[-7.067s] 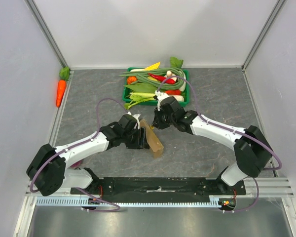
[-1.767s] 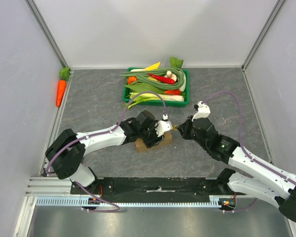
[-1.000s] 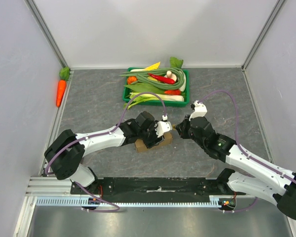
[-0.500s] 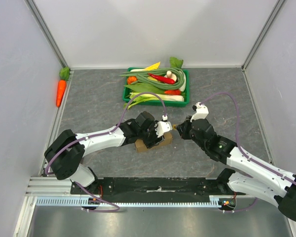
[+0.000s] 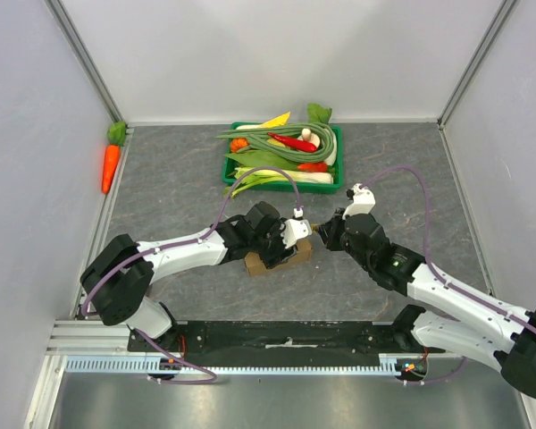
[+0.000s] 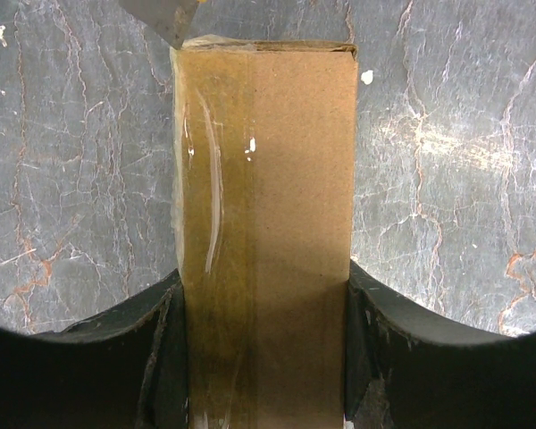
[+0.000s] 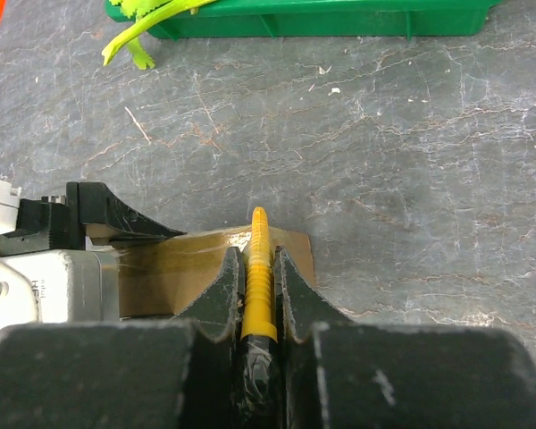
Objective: Unpack the express box
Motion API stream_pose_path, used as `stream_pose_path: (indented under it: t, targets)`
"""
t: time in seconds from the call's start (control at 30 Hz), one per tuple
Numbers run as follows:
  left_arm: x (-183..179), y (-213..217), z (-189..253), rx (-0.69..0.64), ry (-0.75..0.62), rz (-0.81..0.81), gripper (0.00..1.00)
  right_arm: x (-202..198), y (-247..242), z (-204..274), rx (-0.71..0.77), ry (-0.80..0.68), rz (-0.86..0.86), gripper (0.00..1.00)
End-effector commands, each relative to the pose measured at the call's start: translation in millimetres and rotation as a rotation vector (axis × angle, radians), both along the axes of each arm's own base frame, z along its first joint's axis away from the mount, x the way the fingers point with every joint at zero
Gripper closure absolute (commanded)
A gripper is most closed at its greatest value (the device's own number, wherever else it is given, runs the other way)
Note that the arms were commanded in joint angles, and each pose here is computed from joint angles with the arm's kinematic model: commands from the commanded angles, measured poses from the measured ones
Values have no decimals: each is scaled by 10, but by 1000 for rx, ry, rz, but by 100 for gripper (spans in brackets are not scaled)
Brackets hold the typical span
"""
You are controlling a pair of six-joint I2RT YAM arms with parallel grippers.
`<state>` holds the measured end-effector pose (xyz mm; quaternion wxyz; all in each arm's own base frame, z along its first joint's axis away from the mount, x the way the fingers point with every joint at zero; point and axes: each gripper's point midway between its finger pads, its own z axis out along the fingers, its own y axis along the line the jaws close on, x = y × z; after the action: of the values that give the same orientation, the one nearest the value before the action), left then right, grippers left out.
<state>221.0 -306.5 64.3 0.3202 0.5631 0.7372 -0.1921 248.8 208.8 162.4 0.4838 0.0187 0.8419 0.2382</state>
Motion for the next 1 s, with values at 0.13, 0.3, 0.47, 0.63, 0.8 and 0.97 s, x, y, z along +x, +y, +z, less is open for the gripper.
stream_pose_path:
  t: [0.13, 0.3, 0.47, 0.63, 0.8, 0.97]
  targets:
    - [-220, 258, -394, 139, 93, 11, 60, -56, 32, -181, -28, 32, 44, 100]
    - [-164, 278, -401, 152, 79, 44, 63, -142, 25, -325, -68, 60, 90, 100]
    - [-119, 292, -409, 159, 65, 70, 65, -233, 34, -407, -91, 90, 139, 100]
    - [-8, 335, -432, 184, 33, 127, 69, -307, 39, -414, -113, 121, 177, 100]
    - [50, 364, -446, 194, 27, 163, 71, -412, 29, -464, -143, 180, 214, 100]
    - [98, 409, -461, 201, 34, 193, 74, -494, -26, -496, -161, 209, 225, 100]
